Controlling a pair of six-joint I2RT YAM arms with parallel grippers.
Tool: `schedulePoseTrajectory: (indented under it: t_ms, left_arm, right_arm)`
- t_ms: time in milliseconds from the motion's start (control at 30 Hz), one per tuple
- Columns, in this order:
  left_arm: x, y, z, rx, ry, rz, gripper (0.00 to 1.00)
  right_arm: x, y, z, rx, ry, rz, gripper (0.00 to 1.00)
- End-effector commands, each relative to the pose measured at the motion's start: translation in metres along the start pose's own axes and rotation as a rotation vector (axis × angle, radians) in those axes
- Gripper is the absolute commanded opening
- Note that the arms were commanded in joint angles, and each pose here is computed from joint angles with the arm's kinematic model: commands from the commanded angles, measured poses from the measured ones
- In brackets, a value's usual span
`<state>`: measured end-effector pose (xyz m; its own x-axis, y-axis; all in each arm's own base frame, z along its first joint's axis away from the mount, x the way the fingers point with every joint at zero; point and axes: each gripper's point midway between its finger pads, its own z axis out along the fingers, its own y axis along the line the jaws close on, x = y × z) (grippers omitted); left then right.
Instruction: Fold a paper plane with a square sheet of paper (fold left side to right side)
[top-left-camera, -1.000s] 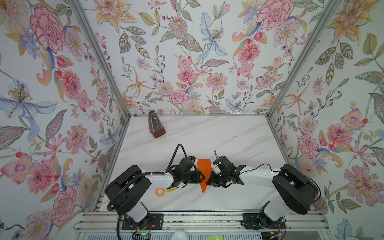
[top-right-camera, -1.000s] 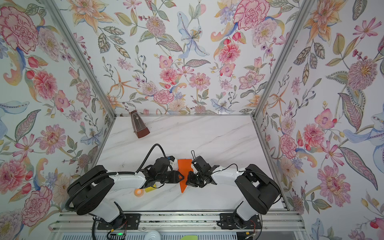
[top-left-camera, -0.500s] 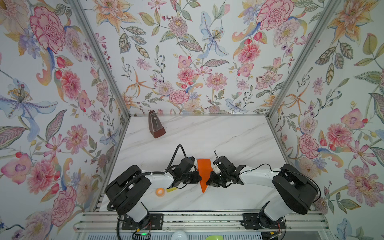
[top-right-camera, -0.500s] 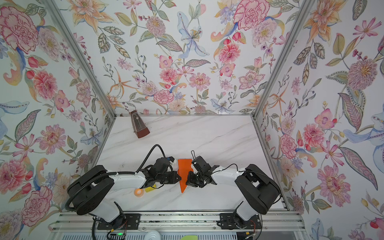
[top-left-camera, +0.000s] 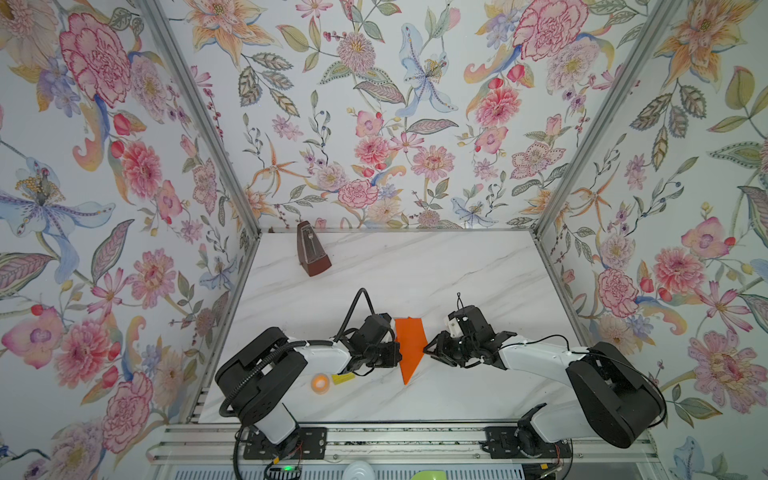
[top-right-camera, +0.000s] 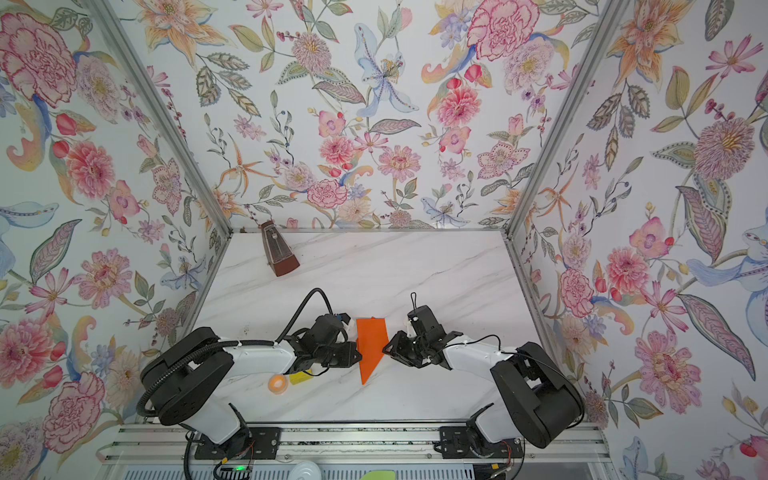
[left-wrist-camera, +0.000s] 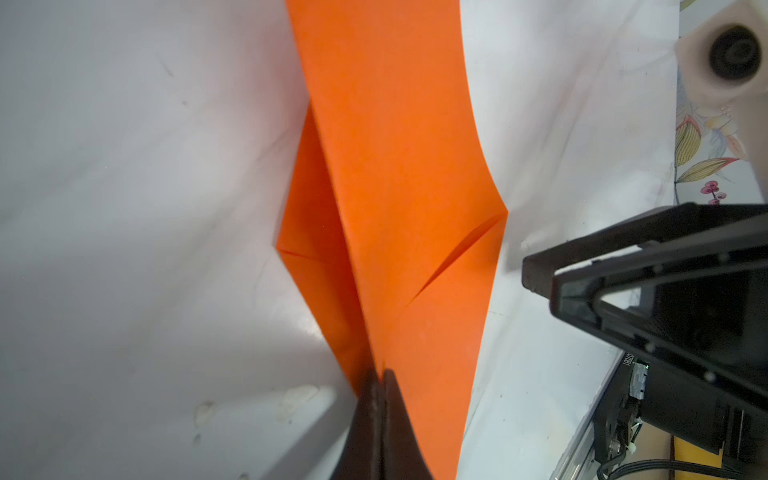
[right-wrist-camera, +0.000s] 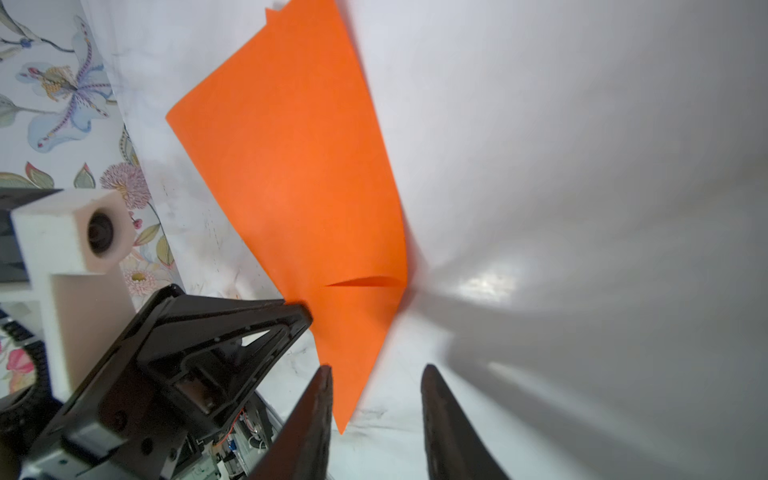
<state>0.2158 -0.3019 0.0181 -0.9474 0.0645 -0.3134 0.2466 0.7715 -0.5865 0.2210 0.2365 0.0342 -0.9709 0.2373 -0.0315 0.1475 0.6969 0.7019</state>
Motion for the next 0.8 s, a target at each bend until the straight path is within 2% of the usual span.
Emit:
schedulePoseTrajectory:
  t_ms: [0, 133, 233, 600, 767]
  left_arm:
    - [0.013, 0.016, 0.006, -0.064, 0.054, 0.006, 0.04]
    - [0.015, 0.018, 0.005, -0.061, 0.062, 0.004, 0.04]
    - [0.015, 0.019, 0.005, -0.054, 0.064, 0.003, 0.03]
    - [0.013, 0.012, 0.005, -0.018, 0.059, 0.006, 0.01]
    - [0.012, 0.007, 0.006, 0.012, 0.062, 0.013, 0.0]
  right_arm:
    - [-0.006, 0.004, 0.003, -0.095, 0.012, 0.021, 0.39]
    - [-0.01, -0.002, 0.011, -0.118, 0.029, 0.039, 0.38]
    - [-0.012, -0.003, 0.017, -0.152, 0.044, 0.055, 0.34]
    - [-0.012, 0.0, 0.017, -0.179, 0.039, 0.059, 0.06]
    - [-0.015, 0.004, 0.012, -0.162, 0.018, 0.038, 0.0]
